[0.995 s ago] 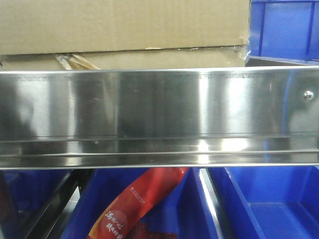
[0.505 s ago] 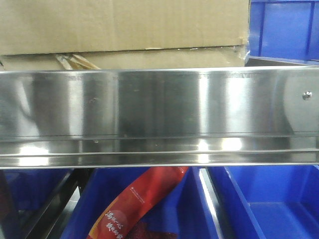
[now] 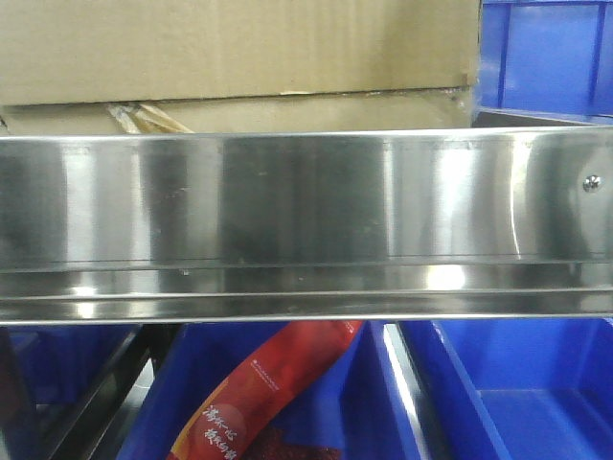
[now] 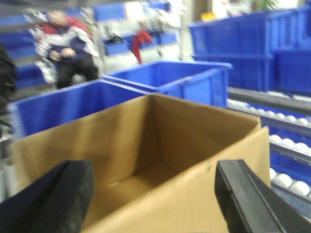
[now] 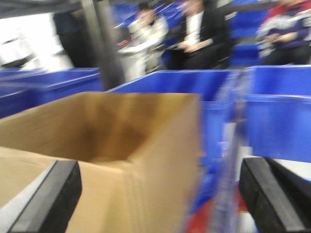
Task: Grab carton from right shelf to conveyor
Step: 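Close both grippers on the carton's side walls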
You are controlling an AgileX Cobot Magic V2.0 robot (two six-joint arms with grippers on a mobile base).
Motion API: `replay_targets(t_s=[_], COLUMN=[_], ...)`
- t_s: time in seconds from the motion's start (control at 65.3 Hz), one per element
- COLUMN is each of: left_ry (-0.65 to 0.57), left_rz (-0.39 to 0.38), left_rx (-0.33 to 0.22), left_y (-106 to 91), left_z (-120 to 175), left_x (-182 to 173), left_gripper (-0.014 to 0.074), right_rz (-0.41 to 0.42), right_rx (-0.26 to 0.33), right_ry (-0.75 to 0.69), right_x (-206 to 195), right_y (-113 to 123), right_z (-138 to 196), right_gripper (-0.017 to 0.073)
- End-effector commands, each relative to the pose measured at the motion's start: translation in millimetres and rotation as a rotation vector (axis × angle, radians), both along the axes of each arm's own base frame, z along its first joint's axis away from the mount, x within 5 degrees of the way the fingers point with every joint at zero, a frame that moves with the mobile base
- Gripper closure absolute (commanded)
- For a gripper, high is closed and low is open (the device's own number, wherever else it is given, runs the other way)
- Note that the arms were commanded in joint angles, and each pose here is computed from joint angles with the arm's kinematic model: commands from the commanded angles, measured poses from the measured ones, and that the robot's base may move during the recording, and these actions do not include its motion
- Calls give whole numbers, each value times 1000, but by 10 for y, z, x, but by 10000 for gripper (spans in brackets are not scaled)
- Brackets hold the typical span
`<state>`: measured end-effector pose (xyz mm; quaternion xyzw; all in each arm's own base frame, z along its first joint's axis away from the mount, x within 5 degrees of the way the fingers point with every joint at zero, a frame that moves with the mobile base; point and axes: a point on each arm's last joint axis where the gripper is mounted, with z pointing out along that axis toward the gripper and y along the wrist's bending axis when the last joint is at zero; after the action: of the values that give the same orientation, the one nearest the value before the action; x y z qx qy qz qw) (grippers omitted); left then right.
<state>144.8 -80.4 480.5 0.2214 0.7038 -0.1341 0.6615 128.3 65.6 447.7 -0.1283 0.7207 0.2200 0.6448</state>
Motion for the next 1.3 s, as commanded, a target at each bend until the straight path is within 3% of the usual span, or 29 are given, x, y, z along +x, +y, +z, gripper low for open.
replay_targets(t_s=[0.0,0.107,0.23,0.444,0.612,0.75,0.949,1.285], left_ry=[49,170,315,473,553,597,662,748], left_rz=[-1,71,216,409,533,550,572,611], left_rx=[-4,-42,-36,-32,76,103,109,69], left_y=[-141,-204,-113,108,199,161,115,230], left_z=[120,277,343,353,212,48,-179,-419], left_x=[230,559,890,1323,1577,1766,1995,2231], left_gripper=[168,168,168,168,168,168,168,168], right_rz=[55,88,95,-66,-84,-86,-85,-86], right_rx=[-40,-94,-201,-339,-327,-321,-351,-361], right_ry=[57,139,242,390,390,394,474,555], right_x=[210,481,802,1309,1657,1916,2222,2455], right_y=[180,349,500,571,730,859,1012,1136], right_z=[137,364,514,680,746,660,336,26], right_gripper=[1,1,1,1,1,1,1,1])
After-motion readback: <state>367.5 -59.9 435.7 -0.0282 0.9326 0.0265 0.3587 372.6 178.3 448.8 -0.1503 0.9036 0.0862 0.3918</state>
